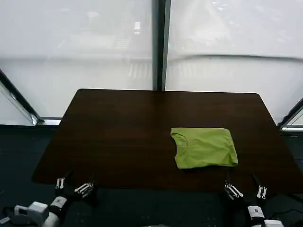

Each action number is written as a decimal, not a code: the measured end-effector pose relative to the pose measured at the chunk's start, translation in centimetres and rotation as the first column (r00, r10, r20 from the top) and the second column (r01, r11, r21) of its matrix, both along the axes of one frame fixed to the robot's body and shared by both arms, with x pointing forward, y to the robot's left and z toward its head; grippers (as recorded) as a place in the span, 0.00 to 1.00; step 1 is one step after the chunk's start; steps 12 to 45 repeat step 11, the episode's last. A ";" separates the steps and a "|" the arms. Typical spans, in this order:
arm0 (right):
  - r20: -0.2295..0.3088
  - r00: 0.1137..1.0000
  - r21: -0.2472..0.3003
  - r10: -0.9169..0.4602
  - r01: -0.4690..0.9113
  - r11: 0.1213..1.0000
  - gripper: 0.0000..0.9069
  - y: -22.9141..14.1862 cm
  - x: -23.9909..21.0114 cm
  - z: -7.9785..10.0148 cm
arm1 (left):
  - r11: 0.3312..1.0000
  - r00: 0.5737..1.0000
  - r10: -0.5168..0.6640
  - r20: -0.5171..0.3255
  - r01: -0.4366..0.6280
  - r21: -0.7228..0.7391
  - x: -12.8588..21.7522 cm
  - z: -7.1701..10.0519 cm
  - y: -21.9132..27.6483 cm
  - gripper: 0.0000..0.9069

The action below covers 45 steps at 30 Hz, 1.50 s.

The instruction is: Fold and organize the clothes.

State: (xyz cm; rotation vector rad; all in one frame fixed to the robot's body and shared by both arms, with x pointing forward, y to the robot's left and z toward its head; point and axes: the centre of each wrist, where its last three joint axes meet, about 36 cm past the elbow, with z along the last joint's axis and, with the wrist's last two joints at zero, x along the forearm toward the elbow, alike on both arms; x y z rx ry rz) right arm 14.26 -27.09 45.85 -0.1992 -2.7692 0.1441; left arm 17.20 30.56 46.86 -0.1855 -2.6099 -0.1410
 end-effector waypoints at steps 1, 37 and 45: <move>-0.001 1.000 0.000 -0.002 0.002 1.000 0.97 0.0 0.0 0.0 | 1.000 1.000 0.000 -0.004 0.000 0.002 -0.1 0.0 0.0 0.97; -0.039 0.999 0.008 0.016 -0.016 1.000 0.97 0.6 -0.6 0.0 | 1.000 1.000 -0.003 -0.028 0.003 0.001 -0.8 0.1 0.3 0.97; -0.039 0.999 0.008 0.016 -0.016 1.000 0.97 0.6 -0.6 0.0 | 1.000 1.000 -0.003 -0.028 0.003 0.001 -0.8 0.1 0.3 0.97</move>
